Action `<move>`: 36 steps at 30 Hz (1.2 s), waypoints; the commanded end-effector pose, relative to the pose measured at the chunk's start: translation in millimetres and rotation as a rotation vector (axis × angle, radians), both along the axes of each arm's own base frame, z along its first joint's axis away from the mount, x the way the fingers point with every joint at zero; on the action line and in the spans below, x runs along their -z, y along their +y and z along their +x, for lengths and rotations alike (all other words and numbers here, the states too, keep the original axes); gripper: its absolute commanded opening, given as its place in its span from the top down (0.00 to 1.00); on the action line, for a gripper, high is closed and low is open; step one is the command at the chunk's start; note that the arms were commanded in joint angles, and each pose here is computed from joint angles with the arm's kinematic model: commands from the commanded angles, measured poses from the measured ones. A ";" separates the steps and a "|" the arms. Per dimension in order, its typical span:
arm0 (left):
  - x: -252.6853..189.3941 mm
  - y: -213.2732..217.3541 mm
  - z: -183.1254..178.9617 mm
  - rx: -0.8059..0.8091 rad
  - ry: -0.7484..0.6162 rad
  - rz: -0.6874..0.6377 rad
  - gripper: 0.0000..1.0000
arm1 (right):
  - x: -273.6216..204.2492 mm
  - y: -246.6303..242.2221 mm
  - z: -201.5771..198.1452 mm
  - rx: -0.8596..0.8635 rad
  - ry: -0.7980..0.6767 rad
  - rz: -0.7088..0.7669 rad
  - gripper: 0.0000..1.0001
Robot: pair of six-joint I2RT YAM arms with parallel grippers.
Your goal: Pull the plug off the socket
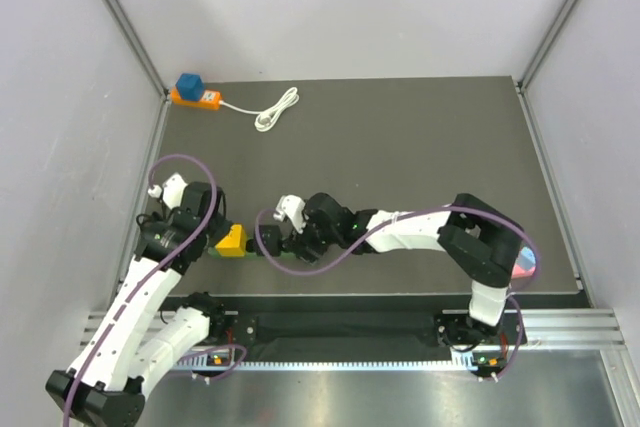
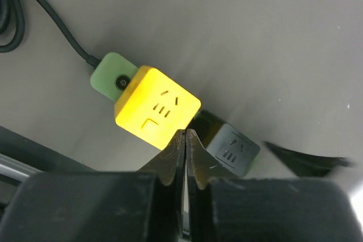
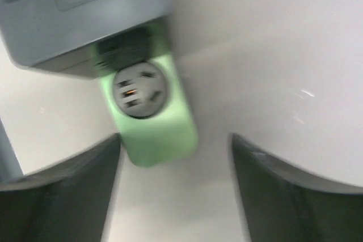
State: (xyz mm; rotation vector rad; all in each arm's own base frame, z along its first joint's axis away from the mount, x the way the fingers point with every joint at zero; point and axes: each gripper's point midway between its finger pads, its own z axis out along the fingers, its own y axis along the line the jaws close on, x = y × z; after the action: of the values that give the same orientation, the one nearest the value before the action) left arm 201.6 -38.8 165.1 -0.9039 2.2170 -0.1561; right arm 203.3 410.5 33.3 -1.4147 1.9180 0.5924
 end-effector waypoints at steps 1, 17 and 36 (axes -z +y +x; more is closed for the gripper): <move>-6.2 6.9 15.9 -0.060 -0.084 0.012 1.00 | -59.7 -4.9 30.2 0.251 -0.026 0.132 0.18; 39.2 13.5 18.6 -0.060 0.032 0.010 1.00 | -126.1 34.2 -20.9 -0.017 -0.170 0.368 0.00; 79.1 2.4 -10.7 -0.066 0.226 -0.110 1.00 | -101.3 108.8 -15.3 -0.187 -0.342 0.303 0.18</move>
State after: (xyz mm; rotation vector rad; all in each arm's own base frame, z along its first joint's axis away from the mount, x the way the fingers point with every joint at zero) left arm 207.9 -31.4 108.5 -1.0456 2.3012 -0.1647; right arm 190.4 480.1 95.0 -1.4283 1.5188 0.5607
